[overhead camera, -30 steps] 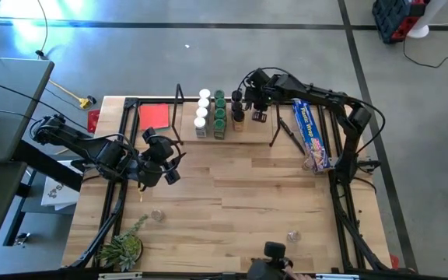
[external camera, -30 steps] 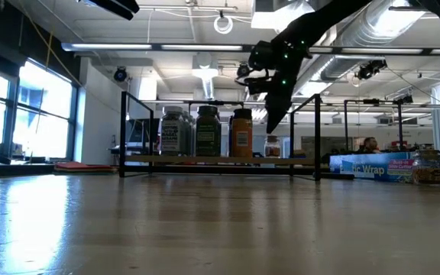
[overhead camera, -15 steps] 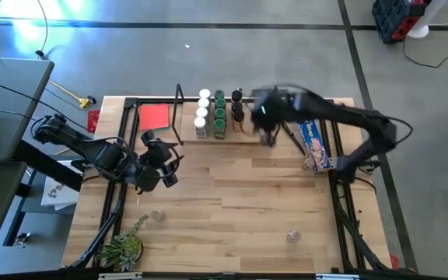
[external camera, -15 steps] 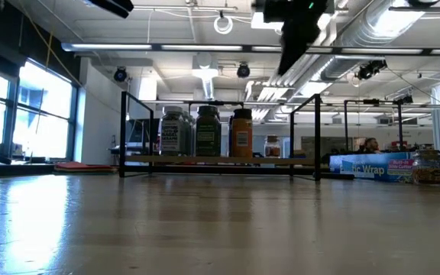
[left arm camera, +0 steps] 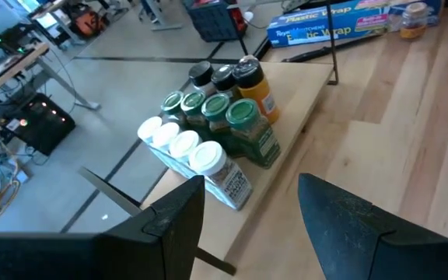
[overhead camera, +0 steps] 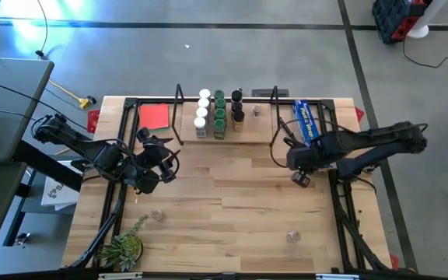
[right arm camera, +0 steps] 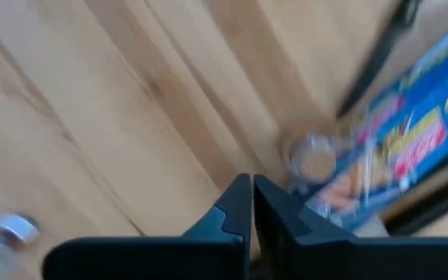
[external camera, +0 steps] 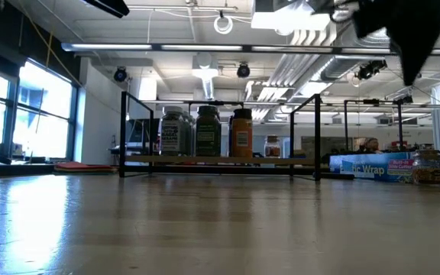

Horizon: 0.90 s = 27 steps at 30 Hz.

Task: Shelf spices
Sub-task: Put the top right brown seasoning bottle on the shelf

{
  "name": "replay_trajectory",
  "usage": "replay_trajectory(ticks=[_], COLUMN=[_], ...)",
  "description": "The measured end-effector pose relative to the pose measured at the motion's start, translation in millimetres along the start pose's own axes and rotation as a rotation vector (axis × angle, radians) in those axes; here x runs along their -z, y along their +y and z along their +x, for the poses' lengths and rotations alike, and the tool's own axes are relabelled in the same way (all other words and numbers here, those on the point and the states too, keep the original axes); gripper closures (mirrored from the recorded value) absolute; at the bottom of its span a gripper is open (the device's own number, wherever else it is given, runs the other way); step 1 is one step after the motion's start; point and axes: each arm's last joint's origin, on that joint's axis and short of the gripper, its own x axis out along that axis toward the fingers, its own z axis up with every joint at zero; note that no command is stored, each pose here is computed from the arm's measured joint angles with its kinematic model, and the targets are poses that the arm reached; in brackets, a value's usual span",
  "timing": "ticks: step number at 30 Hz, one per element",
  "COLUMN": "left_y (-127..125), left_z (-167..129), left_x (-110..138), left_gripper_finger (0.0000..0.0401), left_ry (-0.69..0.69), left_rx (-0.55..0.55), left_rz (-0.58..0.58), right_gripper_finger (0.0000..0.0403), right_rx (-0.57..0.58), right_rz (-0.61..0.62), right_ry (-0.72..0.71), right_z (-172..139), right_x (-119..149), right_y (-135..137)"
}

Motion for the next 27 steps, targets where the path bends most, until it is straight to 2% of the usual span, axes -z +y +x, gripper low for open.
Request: replay_trajectory(ticks=[4,9,12,15,18,22,27], left_y=[0,-1,-1,-1,-2,-2,-3], left_z=[0,0,0,0,0,0,0], left_x=[0,0,0,0,0,-1,-1], left_gripper_finger=[0.02,0.02,0.02,0.02,0.02,0.02,0.02], left_ry=[0.008,0.016,0.014,0.017,0.022,0.024,0.022], left_rx=[0.013,0.026,0.03,0.036,0.045,0.056,0.061], left_rz=[-0.025,-0.053,-0.061,-0.061,-0.064,-0.072,-0.077], right_gripper_finger=[0.035,0.0244,0.018,0.0136,0.0121,0.0121,0.0121], right_rx=[0.036,0.051,0.101,0.115,0.119,0.162,0.176], right_rz=[-0.055,-0.188,-0.215,-0.24,-0.254,-0.261,-0.224], right_ry=[0.146,0.268,0.285,0.276,0.297,0.356,0.361], right_z=[34,68,78,87,98,114,118], right_x=[11,12,9,5,5,13,14], right_y=[-11,-19,-24,-26,-30,-39,-42])
